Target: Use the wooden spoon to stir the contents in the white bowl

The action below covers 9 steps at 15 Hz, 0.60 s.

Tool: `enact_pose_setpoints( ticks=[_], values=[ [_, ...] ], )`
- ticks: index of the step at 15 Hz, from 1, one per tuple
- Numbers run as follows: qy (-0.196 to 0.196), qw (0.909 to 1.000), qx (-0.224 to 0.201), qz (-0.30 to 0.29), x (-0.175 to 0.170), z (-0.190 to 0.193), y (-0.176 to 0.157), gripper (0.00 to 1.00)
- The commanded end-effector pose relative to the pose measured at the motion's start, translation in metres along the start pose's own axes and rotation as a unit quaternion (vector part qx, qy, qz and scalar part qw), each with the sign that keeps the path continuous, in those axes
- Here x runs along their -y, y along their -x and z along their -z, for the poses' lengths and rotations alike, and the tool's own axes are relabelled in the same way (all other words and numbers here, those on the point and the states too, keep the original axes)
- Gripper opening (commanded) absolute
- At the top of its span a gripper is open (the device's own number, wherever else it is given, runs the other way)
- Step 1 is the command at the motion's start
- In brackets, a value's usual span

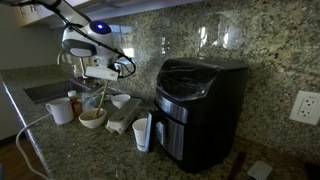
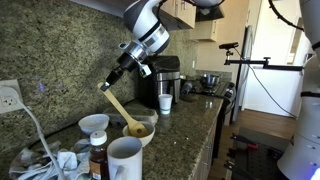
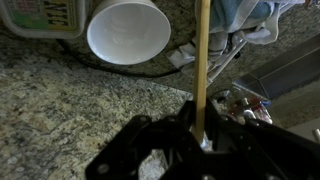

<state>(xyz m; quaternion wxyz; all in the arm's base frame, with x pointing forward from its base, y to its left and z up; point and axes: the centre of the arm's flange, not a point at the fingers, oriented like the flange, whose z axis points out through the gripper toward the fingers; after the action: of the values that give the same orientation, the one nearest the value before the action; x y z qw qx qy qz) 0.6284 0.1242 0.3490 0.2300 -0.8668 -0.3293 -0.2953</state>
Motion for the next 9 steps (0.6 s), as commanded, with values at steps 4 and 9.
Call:
enact_pose_setpoints(
  ticks=[4, 9],
  values=[
    [0.013, 0.9997, -0.018, 0.007, 0.006, 0.027, -0.014, 0.05],
    [0.007, 0.9995, -0.029, 0.0, 0.01, 0.041, -0.018, 0.05]
  ],
)
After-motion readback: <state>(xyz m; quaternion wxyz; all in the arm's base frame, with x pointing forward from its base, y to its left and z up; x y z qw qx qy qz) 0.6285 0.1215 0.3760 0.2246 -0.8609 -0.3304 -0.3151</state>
